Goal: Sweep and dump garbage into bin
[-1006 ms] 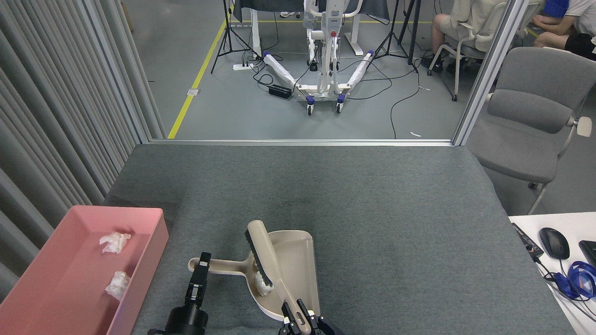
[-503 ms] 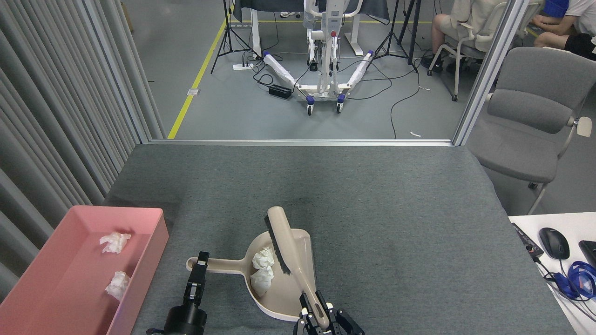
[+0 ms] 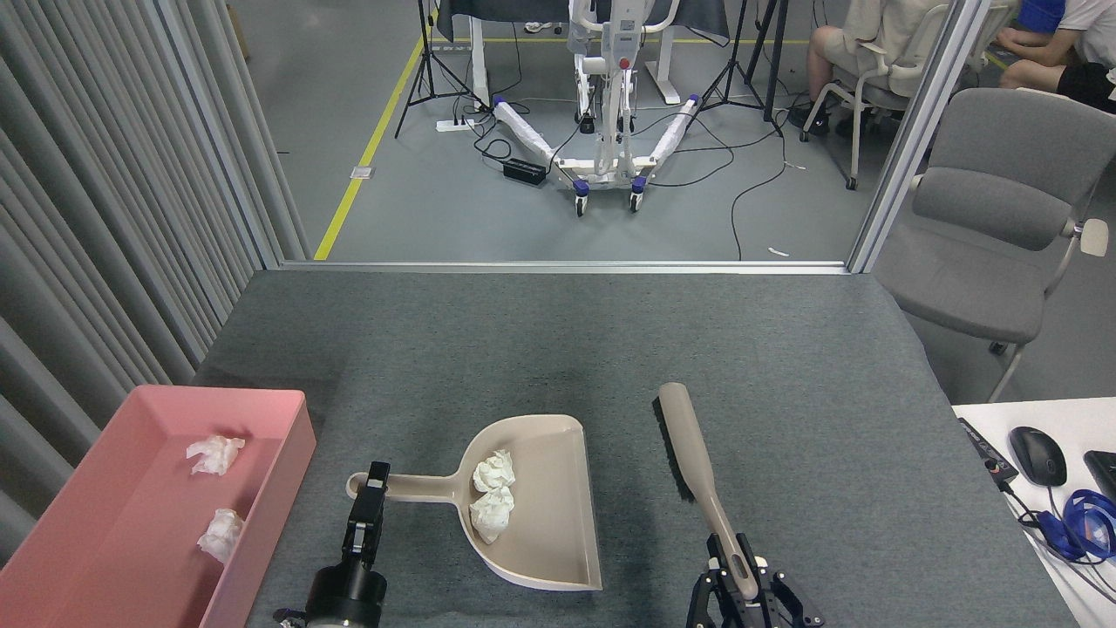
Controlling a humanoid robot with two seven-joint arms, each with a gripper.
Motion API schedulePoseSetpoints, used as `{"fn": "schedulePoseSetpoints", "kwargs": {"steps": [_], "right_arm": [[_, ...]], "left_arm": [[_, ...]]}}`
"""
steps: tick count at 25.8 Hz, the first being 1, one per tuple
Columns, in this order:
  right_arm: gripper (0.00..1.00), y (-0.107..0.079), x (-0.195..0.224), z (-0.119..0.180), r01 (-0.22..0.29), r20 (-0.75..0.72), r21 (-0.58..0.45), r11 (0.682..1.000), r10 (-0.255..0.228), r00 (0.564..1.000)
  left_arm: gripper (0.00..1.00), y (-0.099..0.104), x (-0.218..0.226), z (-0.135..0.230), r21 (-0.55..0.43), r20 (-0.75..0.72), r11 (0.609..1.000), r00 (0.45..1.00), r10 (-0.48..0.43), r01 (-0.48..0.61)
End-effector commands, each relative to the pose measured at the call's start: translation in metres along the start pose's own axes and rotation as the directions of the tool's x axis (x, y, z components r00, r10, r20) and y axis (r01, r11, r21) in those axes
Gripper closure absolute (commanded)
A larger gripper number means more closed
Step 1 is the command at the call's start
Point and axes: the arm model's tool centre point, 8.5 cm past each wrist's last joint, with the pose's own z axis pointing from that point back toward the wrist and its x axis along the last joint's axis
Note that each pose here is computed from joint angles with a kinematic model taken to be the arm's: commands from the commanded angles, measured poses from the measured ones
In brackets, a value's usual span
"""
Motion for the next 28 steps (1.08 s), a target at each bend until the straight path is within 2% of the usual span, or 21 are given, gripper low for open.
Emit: {"fn": "schedulePoseSetpoints", "kwargs": {"steps": [1,9,12,24,28], "right_arm": [[1.0,0.003,-0.038,0.0,-0.055,-0.059,0.015,0.998,0.056,0.997],[1.0,0.022,-0.06,0.004,-0.083,-0.089,0.08,0.993,0.09,0.992],[1.0,0.023,-0.062,0.004,-0.085,-0.094,0.084,0.993,0.093,0.991],[1.0,0.034,-0.071,0.004,-0.09,-0.088,0.115,0.989,0.1,0.991],[1.0,0.032,-0.07,0.0,-0.089,-0.087,0.107,0.99,0.098,0.991]], "left_arm": [[1.0,-0.002,0.008,-0.003,-0.01,0.018,1.0,1.0,0.014,-0.014],[1.0,0.031,0.037,-0.008,-0.009,0.002,1.0,1.0,0.016,-0.016],[1.0,0.055,0.043,-0.01,0.001,-0.001,1.0,1.0,-0.003,0.003],[1.0,0.212,0.064,-0.02,0.152,-0.037,0.988,0.999,0.027,-0.021],[1.0,0.262,0.069,-0.016,0.204,-0.064,0.979,0.998,-0.009,0.022]]}}
